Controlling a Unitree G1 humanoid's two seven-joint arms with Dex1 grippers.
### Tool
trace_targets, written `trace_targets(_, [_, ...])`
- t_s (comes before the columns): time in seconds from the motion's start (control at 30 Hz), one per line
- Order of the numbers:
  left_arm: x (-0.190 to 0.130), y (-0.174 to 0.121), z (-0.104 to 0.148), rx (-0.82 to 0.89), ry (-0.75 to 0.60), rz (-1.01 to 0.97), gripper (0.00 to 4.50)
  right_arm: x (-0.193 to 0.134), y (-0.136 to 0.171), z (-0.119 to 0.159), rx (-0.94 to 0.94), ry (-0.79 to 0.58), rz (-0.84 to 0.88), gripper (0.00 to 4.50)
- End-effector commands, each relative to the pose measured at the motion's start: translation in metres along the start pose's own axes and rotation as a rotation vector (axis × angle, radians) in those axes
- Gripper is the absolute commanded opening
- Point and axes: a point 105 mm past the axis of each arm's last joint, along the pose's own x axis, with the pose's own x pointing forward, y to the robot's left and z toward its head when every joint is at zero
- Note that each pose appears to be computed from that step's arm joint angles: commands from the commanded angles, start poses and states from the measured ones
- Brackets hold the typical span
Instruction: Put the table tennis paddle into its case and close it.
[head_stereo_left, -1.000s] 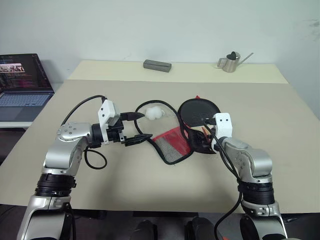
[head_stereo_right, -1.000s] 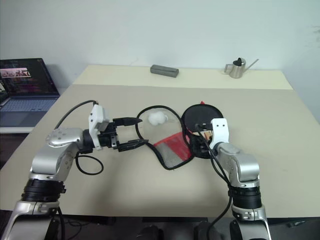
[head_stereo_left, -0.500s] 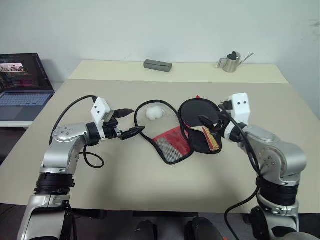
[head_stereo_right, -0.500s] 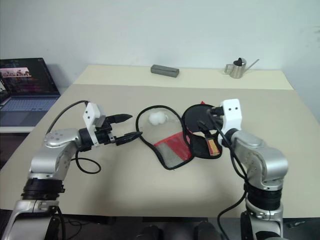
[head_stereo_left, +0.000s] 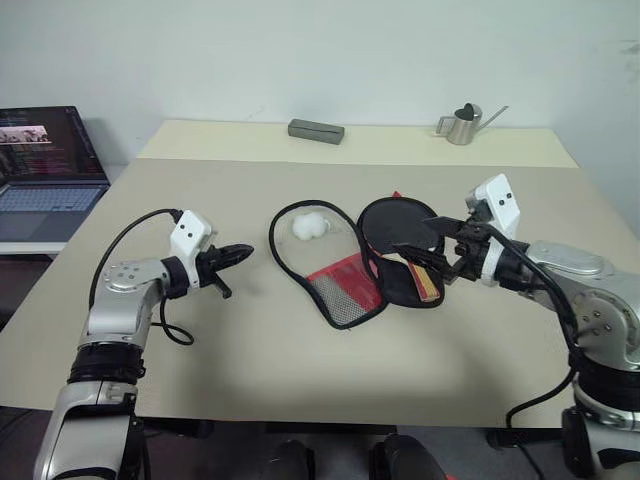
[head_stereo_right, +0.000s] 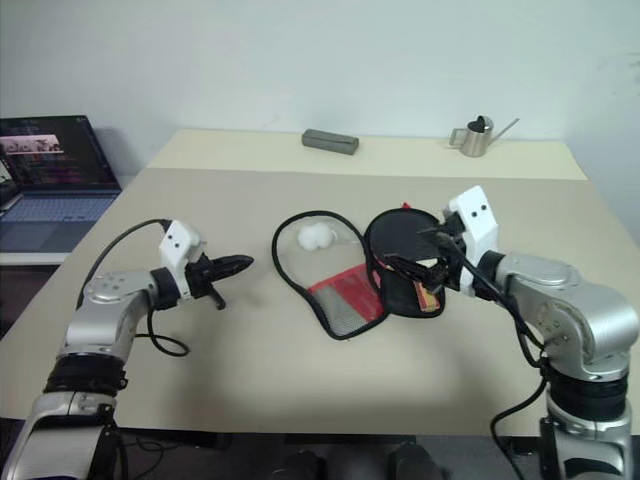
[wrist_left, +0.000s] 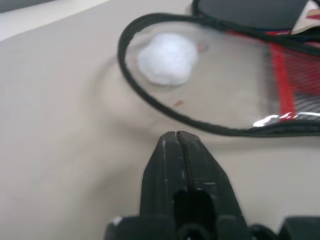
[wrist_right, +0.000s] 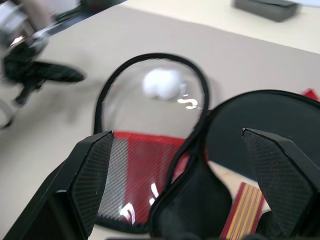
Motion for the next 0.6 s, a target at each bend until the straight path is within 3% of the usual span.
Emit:
trace_targets(0.03, [-0.006, 0.019, 0.006, 0.035, 0.003, 0.089, 0.01, -0.009, 0.004, 0.007, -0.080, -0.012, 0.068, 4.50])
trace_targets(0.27, [0.002, 0.034, -0.017, 0.031, 0.117, 0.216, 0.01, -0.011, -0.004, 0.009, -0.117, -0.013, 0.053, 4.50])
trace_targets(0.47, [0.020, 0.034, -0.025, 0.037, 0.173, 0.201, 0.01, -0.021, 0.026, 0.009, -0.151, -0.020, 0.245, 4.50])
trace_targets(0.6, [0.028, 0.036, -0.024, 0.045, 0.188, 0.193, 0.01, -0.026, 0.028, 0.010, -0.176, -0.017, 0.283, 4.50])
